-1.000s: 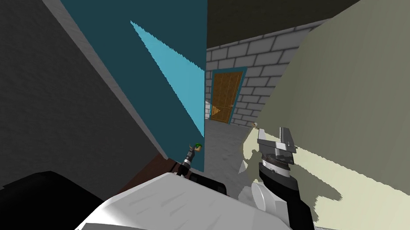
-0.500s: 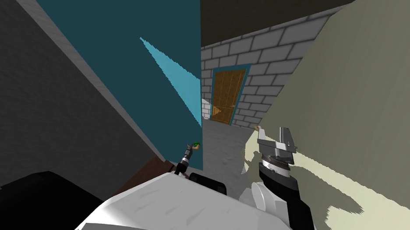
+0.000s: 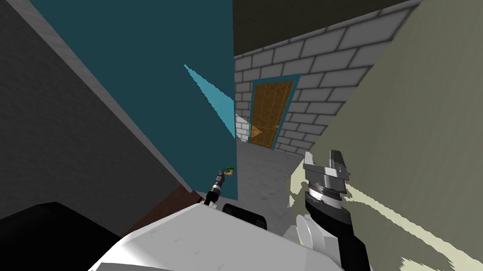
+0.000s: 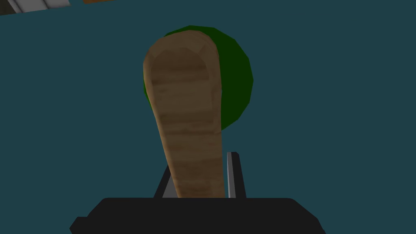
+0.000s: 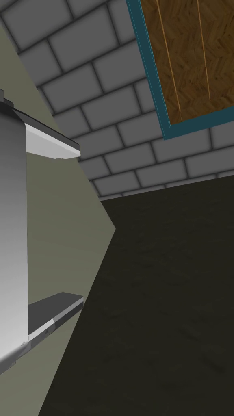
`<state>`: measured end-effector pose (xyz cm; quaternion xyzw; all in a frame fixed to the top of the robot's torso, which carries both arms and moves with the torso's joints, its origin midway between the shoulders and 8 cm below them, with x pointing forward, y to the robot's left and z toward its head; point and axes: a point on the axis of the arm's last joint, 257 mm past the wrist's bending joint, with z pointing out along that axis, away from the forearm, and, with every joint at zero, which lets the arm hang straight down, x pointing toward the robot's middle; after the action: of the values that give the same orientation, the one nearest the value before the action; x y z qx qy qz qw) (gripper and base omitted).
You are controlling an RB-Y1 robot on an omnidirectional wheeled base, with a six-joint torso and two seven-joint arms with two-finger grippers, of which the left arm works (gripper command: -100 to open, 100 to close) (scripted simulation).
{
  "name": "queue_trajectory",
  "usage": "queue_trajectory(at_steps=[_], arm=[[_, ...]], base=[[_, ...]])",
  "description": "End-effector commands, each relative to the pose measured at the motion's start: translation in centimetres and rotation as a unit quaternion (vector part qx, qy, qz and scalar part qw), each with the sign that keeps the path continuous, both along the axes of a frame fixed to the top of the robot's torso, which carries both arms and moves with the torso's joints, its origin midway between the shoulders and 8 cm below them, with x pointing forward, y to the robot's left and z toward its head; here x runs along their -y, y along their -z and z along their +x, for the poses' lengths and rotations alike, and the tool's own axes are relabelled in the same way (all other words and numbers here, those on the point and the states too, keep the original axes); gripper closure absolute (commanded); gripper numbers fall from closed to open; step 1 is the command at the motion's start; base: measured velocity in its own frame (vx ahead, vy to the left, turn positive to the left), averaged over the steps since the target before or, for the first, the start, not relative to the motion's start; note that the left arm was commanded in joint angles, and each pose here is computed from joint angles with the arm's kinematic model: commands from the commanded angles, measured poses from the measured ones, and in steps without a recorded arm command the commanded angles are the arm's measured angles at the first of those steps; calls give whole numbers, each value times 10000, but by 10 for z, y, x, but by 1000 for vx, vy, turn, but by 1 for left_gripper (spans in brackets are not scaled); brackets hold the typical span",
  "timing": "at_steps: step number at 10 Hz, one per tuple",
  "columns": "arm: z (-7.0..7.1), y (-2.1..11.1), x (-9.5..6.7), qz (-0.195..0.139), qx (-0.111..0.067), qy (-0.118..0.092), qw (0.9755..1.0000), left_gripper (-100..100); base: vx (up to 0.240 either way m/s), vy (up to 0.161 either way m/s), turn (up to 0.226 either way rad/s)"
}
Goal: Push the door open
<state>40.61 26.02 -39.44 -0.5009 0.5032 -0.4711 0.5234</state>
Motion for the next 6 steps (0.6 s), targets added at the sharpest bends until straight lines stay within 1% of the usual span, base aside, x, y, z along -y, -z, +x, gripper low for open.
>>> queue_trajectory(at_steps=[1, 2, 5, 6], arm=[[4, -6, -18, 41, 68, -151, 9999, 100], [4, -6, -24, 26, 71, -245, 9997, 100], [5, -6, -38, -50, 79, -509, 9987, 100], [6, -5, -41, -82, 80, -588, 9982, 100]], base=[[116, -95, 74], [137, -87, 88], [187, -102, 78], [203, -64, 89]])
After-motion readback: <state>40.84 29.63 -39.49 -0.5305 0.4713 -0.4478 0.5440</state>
